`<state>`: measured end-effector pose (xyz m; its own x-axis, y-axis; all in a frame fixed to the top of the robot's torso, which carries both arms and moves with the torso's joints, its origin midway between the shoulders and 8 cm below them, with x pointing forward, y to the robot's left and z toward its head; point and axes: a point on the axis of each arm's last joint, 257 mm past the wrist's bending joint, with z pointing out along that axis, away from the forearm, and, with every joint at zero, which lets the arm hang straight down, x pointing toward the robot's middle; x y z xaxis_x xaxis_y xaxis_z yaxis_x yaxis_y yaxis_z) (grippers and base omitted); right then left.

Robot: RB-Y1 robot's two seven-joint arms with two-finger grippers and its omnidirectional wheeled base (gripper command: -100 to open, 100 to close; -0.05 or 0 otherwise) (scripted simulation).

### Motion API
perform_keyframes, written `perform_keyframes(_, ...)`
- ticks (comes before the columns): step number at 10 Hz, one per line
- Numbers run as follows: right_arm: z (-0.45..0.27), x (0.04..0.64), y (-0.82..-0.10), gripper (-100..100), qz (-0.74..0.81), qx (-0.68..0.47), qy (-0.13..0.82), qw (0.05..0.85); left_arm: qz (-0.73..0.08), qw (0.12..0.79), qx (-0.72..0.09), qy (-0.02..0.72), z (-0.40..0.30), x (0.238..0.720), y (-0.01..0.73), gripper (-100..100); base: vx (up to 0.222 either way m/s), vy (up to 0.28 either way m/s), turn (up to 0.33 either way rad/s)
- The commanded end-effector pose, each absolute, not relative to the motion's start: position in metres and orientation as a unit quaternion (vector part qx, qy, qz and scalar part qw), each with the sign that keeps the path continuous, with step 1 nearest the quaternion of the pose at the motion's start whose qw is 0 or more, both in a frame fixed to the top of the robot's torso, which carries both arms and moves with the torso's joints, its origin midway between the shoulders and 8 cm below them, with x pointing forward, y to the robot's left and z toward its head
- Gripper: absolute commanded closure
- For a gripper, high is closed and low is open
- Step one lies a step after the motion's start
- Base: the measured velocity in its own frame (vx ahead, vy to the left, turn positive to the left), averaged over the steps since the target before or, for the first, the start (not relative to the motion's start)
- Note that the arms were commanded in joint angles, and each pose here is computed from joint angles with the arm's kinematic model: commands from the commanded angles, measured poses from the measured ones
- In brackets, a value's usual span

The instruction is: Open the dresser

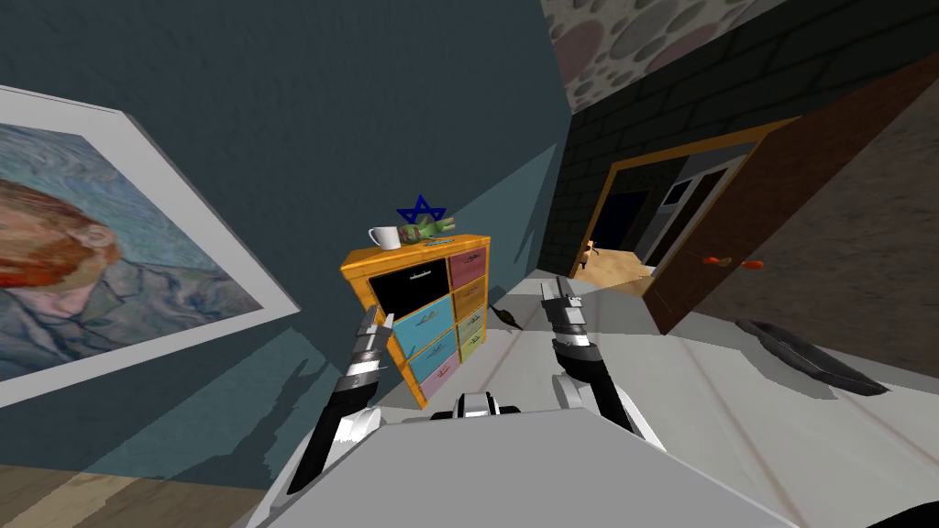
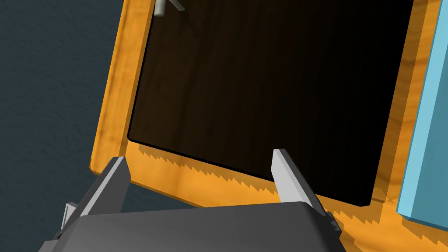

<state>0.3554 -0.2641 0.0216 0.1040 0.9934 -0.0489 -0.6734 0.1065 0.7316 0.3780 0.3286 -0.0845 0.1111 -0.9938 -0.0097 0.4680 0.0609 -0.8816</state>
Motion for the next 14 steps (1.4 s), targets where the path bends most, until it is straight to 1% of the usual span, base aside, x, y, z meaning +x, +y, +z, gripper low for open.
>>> perform_keyframes(1, 0.022, 0.355, -0.264, 0, 0.606, 0.282, 0.284, 0.687, -0.562, 0.635, -0.397, 0.351, -0.103, 0.381, 0.34, -100, 0.066, -0.047, 0.004)
perform_keyframes(8, 0.022, 0.355, -0.264, 0, 0.606, 0.282, 0.284, 0.687, -0.538, 0.616, -0.454, 0.353, -0.159, 0.384, 0.372, -100, 0.054, -0.067, 0.05)
perform_keyframes(14, 0.022, 0.355, -0.264, 0, 0.606, 0.282, 0.284, 0.688, -0.531, 0.61, -0.475, 0.348, -0.177, 0.383, 0.382, -100, 0.023, -0.037, 0.021)
